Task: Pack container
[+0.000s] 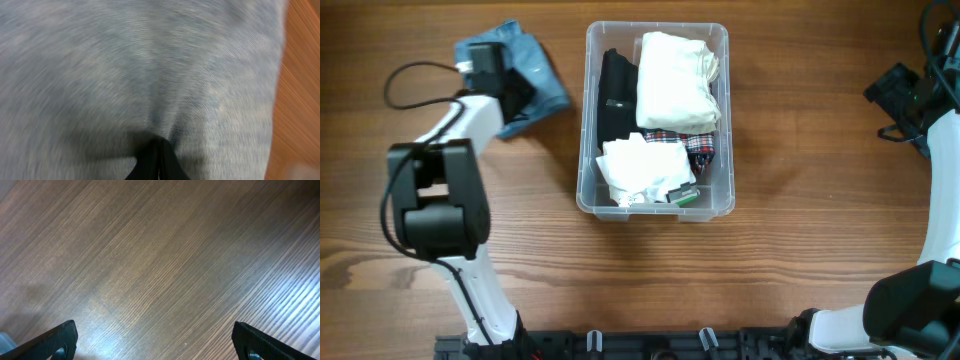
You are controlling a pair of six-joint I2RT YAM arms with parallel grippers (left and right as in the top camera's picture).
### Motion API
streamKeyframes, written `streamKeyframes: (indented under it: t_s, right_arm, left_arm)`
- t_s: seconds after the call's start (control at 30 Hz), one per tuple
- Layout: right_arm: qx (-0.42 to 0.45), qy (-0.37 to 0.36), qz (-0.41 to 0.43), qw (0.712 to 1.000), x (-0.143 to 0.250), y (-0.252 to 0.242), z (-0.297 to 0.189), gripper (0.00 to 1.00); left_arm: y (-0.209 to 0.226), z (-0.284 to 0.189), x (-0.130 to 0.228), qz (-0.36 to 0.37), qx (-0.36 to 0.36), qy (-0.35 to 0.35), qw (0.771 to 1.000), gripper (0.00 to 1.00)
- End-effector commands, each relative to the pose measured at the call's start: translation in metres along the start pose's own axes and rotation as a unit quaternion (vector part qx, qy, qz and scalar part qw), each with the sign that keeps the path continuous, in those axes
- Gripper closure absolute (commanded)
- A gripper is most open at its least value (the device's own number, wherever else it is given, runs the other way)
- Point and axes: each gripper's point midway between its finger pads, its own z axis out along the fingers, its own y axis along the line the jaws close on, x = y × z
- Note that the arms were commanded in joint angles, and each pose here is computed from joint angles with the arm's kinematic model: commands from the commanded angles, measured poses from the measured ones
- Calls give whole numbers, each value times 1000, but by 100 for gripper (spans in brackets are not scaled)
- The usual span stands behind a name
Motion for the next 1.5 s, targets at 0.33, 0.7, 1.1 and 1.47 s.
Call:
streamKeyframes:
  t_s: [0.33,0.7,1.1,1.47]
  right_arm:
    - [4,0,6,1000,0,-1,2,0]
    - [4,0,6,1000,0,-1,2,0]
    - [4,0,6,1000,0,-1,2,0]
    - [4,0,6,1000,0,-1,2,1]
  left_arm:
    - [57,11,75,-31,-59,123,990,96]
    - [181,-14,31,-147,-175,109,967,96]
    - [201,-23,31,-191,-154,140,959,96]
    - [134,-26,29,-151,-64,146,976,96]
